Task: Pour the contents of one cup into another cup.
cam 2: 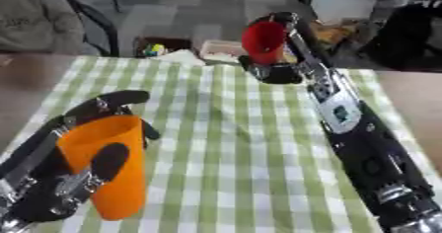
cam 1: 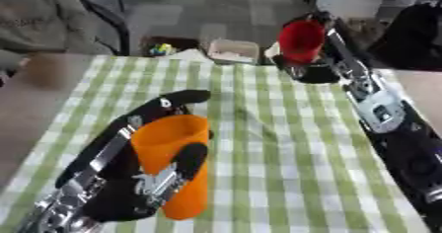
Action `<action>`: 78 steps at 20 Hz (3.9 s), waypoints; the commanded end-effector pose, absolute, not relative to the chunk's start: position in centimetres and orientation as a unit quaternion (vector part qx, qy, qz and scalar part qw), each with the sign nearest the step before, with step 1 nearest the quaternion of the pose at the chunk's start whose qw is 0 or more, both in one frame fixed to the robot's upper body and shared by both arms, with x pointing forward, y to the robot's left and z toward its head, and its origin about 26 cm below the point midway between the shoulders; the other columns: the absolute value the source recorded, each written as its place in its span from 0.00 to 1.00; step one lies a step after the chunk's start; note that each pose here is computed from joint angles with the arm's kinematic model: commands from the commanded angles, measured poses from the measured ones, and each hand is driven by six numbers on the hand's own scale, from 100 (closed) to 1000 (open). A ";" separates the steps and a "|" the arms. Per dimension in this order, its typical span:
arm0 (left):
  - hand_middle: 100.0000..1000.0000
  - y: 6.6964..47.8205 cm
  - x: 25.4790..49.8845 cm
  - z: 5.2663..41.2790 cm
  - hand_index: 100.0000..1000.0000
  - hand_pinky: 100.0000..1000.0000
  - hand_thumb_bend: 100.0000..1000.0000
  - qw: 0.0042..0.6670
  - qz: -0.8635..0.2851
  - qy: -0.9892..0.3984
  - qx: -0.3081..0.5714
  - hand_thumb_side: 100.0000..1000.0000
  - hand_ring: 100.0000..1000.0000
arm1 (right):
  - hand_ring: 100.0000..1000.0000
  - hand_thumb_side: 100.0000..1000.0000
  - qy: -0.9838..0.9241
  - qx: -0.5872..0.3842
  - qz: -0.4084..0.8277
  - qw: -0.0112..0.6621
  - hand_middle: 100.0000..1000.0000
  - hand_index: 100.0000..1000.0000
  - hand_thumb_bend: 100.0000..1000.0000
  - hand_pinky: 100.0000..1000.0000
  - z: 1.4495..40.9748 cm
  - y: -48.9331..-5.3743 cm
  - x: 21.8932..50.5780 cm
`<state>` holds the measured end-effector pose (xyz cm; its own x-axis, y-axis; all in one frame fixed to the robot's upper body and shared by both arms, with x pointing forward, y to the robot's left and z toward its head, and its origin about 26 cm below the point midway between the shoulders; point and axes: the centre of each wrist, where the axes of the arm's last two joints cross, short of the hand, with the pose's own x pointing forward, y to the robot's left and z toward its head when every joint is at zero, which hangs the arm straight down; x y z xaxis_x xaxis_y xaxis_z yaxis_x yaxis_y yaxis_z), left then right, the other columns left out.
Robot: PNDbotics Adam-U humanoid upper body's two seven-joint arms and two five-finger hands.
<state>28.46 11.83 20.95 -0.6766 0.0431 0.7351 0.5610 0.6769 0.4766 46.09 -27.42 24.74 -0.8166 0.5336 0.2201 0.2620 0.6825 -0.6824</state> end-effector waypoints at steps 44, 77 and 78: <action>0.19 8.9 32.8 17.6 0.85 0.04 0.00 0.252 -0.420 -0.871 -0.030 0.30 0.59 | 0.37 0.00 -0.883 -0.112 0.453 -0.053 0.00 0.65 0.00 0.38 28.9 -15.1 40.5; 0.19 9.2 32.9 18.3 0.85 0.05 0.00 0.263 -0.400 -0.878 -0.032 0.32 0.59 | 0.23 0.00 -0.824 -0.223 0.469 -0.229 0.31 0.65 0.00 0.58 29.1 -14.1 39.8; 0.19 9.2 32.9 18.3 0.85 0.05 0.00 0.263 -0.400 -0.878 -0.032 0.32 0.59 | 0.23 0.00 -0.822 -0.225 0.468 -0.232 0.32 0.65 0.00 0.58 29.1 -14.1 39.9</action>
<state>33.01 9.33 17.20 -0.8446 -0.1705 0.5075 0.2806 0.6663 0.6909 40.19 -14.17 27.93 -0.8202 0.1585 -0.5497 0.5543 0.4580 -0.6950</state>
